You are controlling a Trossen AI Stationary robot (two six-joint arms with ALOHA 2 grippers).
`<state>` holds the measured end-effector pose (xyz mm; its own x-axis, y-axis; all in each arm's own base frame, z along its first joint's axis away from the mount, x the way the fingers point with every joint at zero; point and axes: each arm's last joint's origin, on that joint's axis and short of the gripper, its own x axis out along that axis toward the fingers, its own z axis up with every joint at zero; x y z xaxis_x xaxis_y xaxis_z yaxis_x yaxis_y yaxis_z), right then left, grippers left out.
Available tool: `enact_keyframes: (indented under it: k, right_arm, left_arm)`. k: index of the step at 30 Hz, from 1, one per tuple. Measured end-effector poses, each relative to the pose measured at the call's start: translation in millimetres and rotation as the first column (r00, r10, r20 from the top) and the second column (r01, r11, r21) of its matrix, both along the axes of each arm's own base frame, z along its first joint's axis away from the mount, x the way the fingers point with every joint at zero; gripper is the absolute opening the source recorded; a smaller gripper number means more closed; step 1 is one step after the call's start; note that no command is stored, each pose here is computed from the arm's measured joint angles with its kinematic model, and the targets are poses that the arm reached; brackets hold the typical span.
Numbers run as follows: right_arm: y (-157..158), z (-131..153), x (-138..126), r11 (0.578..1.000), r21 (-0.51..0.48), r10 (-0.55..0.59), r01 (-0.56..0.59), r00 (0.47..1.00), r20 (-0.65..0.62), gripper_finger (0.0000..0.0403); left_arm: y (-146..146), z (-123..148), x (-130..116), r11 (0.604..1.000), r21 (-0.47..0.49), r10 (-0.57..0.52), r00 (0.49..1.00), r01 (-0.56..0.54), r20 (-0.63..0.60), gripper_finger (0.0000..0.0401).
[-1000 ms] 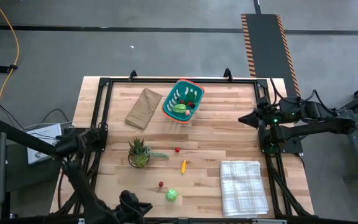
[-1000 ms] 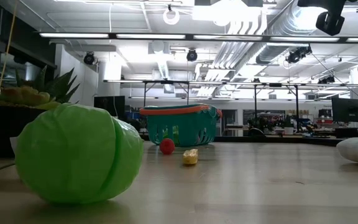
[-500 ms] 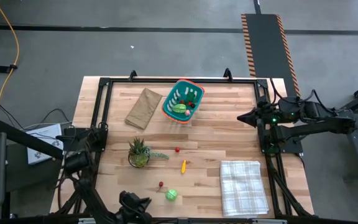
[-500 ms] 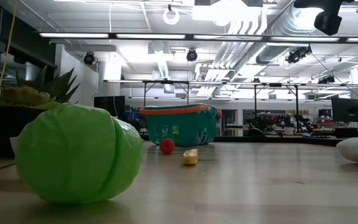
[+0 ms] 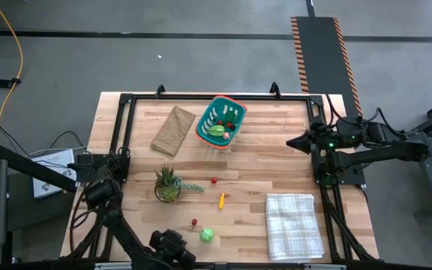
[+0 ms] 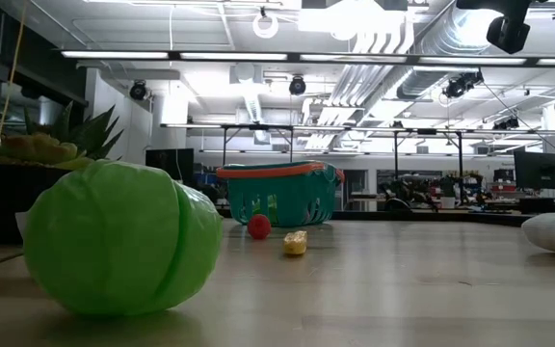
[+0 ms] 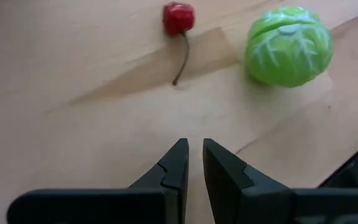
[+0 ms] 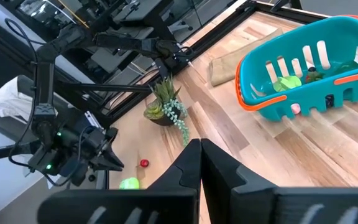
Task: Pick and placing Produce into tupperware
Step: Put the red cherry in the green basket
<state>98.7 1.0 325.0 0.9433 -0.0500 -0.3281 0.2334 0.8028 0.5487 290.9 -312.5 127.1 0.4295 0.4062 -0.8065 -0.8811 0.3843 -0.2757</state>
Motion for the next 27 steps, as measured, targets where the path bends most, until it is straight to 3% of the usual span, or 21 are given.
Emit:
enact_keyframes:
  k: [6, 16, 24, 27]
  right_arm:
    - [0.7, -0.3, -0.1, 1.000, 0.011, 0.024, -0.024, 1.000, -0.003, 0.0001]
    - [0.9, -0.6, -0.2, 1.000, 0.012, 0.028, -0.027, 1.000, -0.007, 0.0001]
    - [0.8, -2.4, -0.8, 1.000, 0.015, 0.026, -0.026, 0.999, -0.026, 0.0001]
    - [0.8, -2.8, -0.9, 1.000, 0.015, 0.026, -0.026, 0.999, -0.031, 0.0001]
  left_arm:
    - [-2.4, 6.6, 5.0, 0.990, 0.105, -0.100, 0.994, 0.095, 0.051, 0.0040]
    - [-10.2, 33.7, 5.3, 0.962, 0.236, -0.167, 0.981, 0.139, 0.103, 0.0040]
    - [-2.8, 56.8, -24.4, 0.918, 0.389, -0.096, 0.995, 0.082, 0.016, 0.0040]
    - [-12.6, 57.6, -44.8, 0.920, 0.388, -0.095, 0.991, 0.051, 0.095, 0.0040]
